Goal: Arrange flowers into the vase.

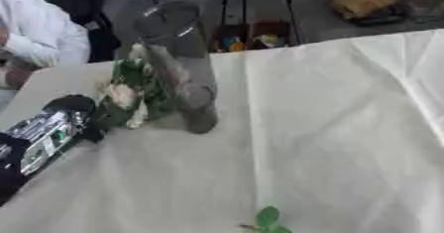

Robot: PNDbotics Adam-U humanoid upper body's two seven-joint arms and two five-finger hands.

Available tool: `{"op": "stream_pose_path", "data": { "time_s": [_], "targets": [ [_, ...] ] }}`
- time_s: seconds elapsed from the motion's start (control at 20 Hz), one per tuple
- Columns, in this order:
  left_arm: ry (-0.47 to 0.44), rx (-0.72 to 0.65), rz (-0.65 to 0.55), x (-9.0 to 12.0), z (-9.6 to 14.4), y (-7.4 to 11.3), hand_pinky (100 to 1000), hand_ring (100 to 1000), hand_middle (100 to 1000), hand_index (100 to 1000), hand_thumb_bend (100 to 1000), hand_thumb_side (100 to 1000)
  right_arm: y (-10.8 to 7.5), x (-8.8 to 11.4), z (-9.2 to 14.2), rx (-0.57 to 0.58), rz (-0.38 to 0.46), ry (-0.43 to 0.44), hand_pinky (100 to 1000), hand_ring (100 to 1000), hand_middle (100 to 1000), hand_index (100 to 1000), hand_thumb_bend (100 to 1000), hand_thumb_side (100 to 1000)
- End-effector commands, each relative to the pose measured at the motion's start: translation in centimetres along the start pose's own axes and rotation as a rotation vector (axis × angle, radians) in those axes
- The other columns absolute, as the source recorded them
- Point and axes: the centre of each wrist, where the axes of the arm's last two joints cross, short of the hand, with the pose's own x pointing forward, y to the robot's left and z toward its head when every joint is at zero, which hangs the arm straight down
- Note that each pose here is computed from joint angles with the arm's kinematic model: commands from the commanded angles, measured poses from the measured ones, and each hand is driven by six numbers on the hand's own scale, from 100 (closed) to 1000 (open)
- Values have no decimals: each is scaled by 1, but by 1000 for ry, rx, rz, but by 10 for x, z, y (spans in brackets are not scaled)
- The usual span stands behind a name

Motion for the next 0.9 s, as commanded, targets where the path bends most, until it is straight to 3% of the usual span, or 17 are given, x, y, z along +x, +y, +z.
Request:
{"op": "stream_pose_path", "data": {
  "time_s": [0.05,0.2,0.35,0.55,0.8,0.9],
  "targets": [
    [1,-23,59,-4,0,10,100,108,135,280,100,399,-2,4,-6,0,-2,-23,672,735,492,765,100,989],
    [-10,-50,92,-4,2,11,100,100,100,194,100,393,-2,4,-6,-4,-1,-19,673,735,491,766,100,989],
    [-13,-54,112,-4,3,11,100,100,100,153,100,330,-2,4,-6,-4,-1,-16,673,734,491,766,100,989],
    [1,-22,118,-4,3,12,100,100,100,103,236,250,-1,4,-5,-4,-3,-14,674,735,490,766,100,991],
    [21,6,105,-6,2,13,100,100,100,100,291,208,-1,4,-5,-2,-7,-11,675,735,490,766,100,993],
    [29,18,99,-7,2,14,100,100,100,100,287,151,-1,4,-5,-1,-8,-11,675,735,490,765,100,993]
  ]
}}
